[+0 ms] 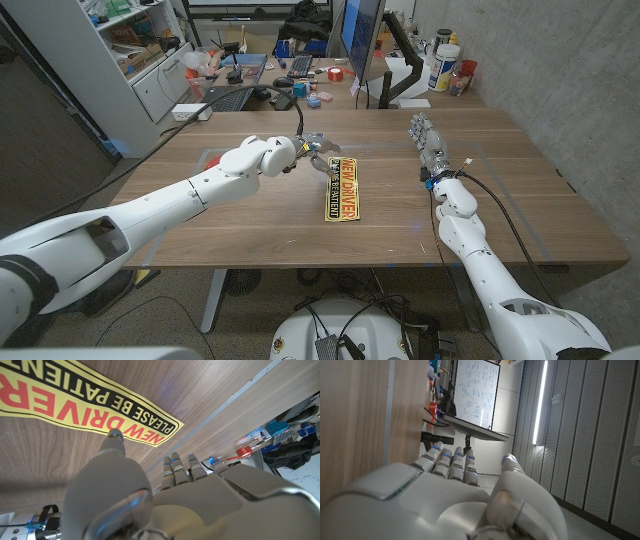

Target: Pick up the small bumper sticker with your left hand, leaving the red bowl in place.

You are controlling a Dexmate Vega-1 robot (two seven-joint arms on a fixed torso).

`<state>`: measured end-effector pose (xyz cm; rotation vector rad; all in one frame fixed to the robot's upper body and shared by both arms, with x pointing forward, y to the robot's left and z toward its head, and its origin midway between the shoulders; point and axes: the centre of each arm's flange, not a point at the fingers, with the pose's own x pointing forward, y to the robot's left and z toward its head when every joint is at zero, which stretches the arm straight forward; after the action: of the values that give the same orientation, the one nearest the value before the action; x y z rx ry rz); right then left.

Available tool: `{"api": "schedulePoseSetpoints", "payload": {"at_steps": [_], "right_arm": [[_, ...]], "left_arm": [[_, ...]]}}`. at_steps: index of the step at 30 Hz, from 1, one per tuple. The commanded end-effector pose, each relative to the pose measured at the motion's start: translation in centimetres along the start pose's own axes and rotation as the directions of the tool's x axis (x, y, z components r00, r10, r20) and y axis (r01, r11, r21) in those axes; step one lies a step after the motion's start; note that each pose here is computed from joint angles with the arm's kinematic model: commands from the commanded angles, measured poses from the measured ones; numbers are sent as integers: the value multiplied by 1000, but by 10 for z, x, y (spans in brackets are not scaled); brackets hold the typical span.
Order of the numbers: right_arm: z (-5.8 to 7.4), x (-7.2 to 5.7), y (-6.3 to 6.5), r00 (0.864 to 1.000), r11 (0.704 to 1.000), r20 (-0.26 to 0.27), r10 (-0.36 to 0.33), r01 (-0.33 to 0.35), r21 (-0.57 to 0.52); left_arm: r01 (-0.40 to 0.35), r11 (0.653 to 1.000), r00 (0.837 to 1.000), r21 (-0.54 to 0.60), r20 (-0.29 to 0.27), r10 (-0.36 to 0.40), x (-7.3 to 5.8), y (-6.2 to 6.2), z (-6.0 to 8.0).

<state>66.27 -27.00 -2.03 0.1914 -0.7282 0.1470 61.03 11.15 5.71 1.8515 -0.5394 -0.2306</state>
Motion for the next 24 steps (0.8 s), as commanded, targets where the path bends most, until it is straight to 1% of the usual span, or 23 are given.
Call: {"api": "schedulePoseSetpoints", "payload": {"at_steps": [1, 6, 13, 24], "right_arm": [[-2, -2, -1, 1000, 1000, -2, -7, 7, 2], [-2, -3, -1, 1000, 1000, -4, -8, 8, 2], [-2, -3, -1, 1000, 1000, -7, -8, 8, -1], [-5, -4, -3, 1000, 1000, -14, -12, 12, 2]], "left_arm": [[24, 999, 1000, 32, 9, -24, 9, -8, 9], [29, 999, 999, 19, 15, -30, 11, -11, 10], [54, 997, 998, -46, 29, -53, 17, -13, 8], [81, 996, 997, -46, 21, -80, 23, -17, 8]]}}
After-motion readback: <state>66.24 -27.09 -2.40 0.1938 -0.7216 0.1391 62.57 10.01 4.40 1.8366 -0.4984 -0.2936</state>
